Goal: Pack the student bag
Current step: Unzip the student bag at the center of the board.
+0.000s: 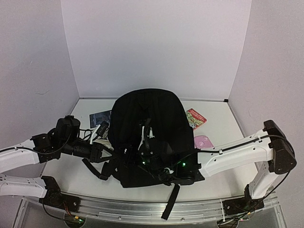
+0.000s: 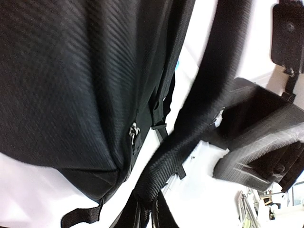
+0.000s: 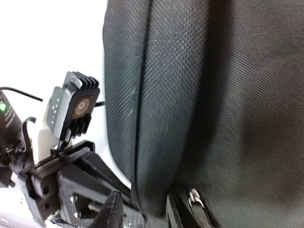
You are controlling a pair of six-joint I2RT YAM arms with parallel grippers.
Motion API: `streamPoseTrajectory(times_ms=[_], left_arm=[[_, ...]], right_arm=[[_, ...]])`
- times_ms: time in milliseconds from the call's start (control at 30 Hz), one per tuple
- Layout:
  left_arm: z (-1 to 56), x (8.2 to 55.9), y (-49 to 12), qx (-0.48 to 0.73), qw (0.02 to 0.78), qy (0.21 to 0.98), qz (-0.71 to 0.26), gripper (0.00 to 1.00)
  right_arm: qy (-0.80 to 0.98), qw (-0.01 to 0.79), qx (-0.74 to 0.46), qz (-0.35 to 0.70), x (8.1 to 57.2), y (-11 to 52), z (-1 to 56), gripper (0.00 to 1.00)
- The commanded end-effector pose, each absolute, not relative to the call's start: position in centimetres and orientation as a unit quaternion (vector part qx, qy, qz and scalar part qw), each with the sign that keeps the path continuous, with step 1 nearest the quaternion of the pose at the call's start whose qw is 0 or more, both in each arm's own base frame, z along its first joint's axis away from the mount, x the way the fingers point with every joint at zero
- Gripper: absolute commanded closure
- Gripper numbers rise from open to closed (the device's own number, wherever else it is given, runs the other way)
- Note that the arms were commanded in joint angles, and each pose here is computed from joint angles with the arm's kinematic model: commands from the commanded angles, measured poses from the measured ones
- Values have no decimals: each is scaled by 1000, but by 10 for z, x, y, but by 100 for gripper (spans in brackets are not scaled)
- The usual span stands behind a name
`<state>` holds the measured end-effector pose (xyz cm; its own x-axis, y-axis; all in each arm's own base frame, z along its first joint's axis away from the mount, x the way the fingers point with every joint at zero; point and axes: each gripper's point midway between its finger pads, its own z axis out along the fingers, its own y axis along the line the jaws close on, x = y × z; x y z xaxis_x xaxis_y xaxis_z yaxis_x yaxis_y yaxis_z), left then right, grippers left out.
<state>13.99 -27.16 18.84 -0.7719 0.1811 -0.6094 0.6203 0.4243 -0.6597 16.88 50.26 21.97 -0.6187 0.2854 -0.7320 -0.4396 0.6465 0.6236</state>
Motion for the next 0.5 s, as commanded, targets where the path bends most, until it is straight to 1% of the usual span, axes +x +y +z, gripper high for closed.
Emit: streamPoseTrajectory(times_ms=[0,67,133,300,467], left_arm=[[202,148,-269,247,271,800,-475,100],[203,147,-267,246,274,800,-473,100],[204,147,-266,245,277,799,-474,100],[205,144,-266,247,274,796,-480,100],[205,142,-266,248,271,796,-481,100]], right_arm=[[789,444,-61,420,161,482,243,55],[801,444,-68,396,160,470,231,51],[812,438,-79,377,159,462,220,52],[831,419,-104,350,149,466,192,58],[840,411,-112,335,150,483,177,63]])
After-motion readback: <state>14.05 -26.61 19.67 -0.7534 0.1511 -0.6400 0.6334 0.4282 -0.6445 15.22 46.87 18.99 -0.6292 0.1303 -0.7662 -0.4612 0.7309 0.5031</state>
